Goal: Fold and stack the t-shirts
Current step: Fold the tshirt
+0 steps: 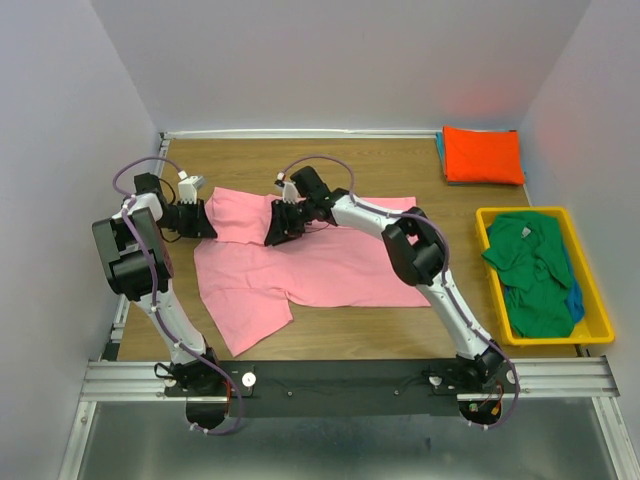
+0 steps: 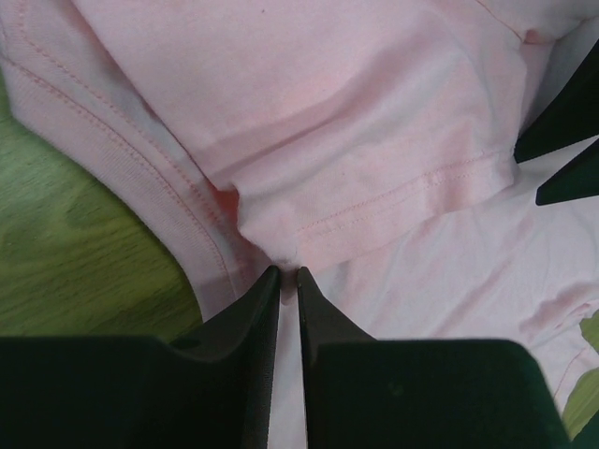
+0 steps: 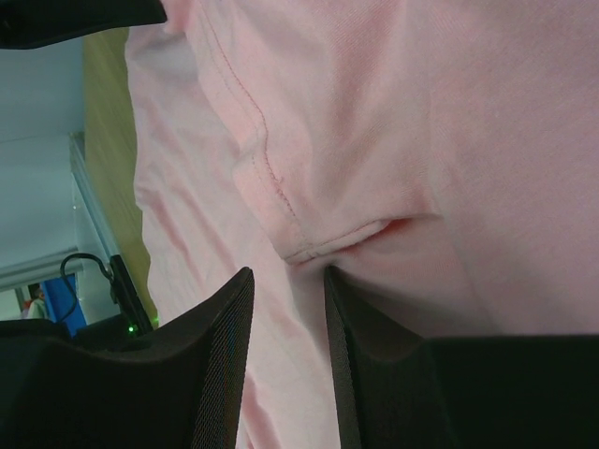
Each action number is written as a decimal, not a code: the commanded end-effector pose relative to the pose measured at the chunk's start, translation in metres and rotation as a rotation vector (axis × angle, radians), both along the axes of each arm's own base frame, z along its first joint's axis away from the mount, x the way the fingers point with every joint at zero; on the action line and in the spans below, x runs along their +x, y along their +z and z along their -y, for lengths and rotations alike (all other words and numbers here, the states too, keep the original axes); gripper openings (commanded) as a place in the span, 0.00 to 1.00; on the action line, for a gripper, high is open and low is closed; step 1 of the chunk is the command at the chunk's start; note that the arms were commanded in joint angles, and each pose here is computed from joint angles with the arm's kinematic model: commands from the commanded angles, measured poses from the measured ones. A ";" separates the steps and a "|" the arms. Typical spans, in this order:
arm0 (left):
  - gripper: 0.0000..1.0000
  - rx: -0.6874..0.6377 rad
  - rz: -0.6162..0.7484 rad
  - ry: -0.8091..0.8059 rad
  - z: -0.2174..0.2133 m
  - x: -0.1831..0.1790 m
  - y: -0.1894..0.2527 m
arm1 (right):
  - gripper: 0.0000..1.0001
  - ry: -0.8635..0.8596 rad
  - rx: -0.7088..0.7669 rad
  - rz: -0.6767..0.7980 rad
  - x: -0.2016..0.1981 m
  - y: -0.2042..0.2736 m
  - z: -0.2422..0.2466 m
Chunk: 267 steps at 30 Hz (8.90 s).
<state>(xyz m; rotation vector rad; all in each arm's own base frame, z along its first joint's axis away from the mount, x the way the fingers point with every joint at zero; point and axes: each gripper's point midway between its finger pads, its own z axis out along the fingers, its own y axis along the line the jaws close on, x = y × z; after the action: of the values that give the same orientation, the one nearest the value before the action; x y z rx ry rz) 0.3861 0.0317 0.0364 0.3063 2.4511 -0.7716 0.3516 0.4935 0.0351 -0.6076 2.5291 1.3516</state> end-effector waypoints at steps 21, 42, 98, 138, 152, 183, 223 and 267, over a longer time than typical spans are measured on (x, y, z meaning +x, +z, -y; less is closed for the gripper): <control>0.00 0.027 0.029 -0.028 -0.002 -0.003 0.025 | 0.37 -0.027 -0.077 0.049 -0.007 -0.010 0.008; 0.00 0.040 -0.122 0.038 -0.001 -0.036 0.001 | 0.40 -0.054 -0.085 0.190 0.011 0.038 0.053; 0.40 0.452 0.121 -0.446 0.163 -0.018 0.011 | 0.40 -0.391 -0.365 0.235 0.101 0.025 0.274; 0.00 0.365 0.046 -0.522 0.179 -0.036 0.027 | 0.40 -0.396 -0.358 0.225 0.104 0.024 0.279; 0.25 0.288 0.068 -0.561 0.186 -0.033 0.043 | 0.40 -0.381 -0.419 0.298 0.112 0.026 0.294; 0.20 0.376 0.000 0.039 0.014 0.132 -0.025 | 0.33 -0.299 -1.000 0.474 0.188 -0.059 0.395; 0.56 0.429 0.300 -0.687 0.063 -0.095 0.072 | 0.51 0.514 -0.837 0.581 -0.071 0.006 0.435; 0.56 0.499 0.241 -0.768 0.070 -0.115 0.032 | 0.38 0.591 -0.912 0.584 -0.069 -0.039 0.447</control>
<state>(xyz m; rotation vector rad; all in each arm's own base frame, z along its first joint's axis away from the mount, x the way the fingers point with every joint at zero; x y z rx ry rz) 0.2757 -0.0428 0.0728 1.4600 2.2299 -0.4067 0.2890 0.0508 0.0167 -1.6396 2.3757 -0.0486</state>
